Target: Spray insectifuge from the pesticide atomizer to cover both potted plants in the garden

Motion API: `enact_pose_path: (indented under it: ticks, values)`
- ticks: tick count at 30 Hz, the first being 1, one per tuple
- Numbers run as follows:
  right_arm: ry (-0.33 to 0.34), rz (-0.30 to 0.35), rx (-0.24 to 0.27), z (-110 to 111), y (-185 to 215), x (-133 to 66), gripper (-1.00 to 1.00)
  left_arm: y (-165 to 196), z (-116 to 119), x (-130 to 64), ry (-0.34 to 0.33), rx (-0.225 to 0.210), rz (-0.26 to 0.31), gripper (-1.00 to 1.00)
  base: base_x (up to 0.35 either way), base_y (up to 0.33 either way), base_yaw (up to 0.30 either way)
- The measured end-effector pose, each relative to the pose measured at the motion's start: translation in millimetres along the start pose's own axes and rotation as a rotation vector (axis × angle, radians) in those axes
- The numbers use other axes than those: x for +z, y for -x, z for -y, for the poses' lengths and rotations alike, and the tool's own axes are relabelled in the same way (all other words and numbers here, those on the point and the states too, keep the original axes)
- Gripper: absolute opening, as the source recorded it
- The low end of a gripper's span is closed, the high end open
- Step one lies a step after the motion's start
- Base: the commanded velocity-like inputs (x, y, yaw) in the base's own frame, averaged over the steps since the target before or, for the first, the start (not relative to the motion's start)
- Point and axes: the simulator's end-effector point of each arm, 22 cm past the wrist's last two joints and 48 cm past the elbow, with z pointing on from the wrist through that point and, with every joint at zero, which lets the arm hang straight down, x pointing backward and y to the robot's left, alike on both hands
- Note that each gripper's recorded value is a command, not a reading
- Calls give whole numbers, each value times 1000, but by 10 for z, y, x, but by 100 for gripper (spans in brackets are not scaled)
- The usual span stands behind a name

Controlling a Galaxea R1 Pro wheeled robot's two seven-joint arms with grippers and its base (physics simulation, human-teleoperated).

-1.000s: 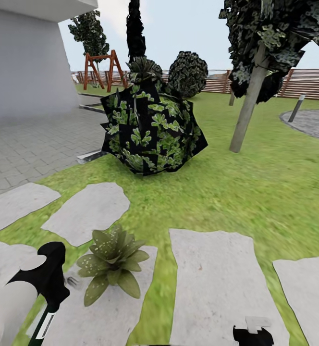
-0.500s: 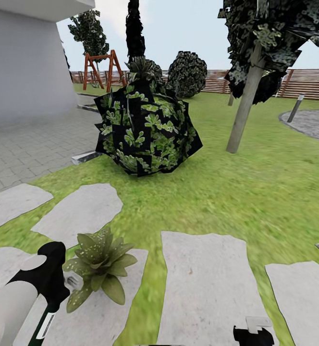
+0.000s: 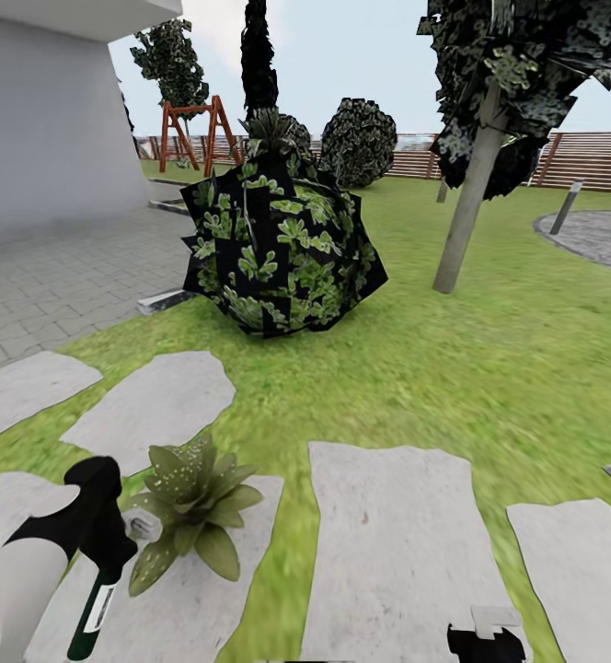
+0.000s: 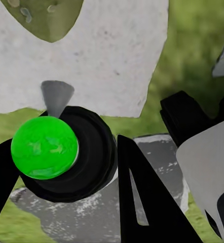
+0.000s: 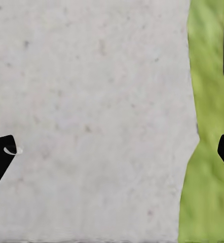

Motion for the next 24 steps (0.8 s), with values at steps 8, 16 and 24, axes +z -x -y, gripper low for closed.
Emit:
enact_pose_path:
  ticks: [8,16,24]
  values:
    - [2,0,2,-25,1,-4,100,14,-31,-39,11,-1,10,-100,-214,0,222]
    - [2,0,2,-25,1,-5,100,79,-30,-98,25,5,29,-100,-7,0,219]
    - [2,0,2,-23,2,-5,100,143,22,-113,20,11,38,-100,92,-169,8]
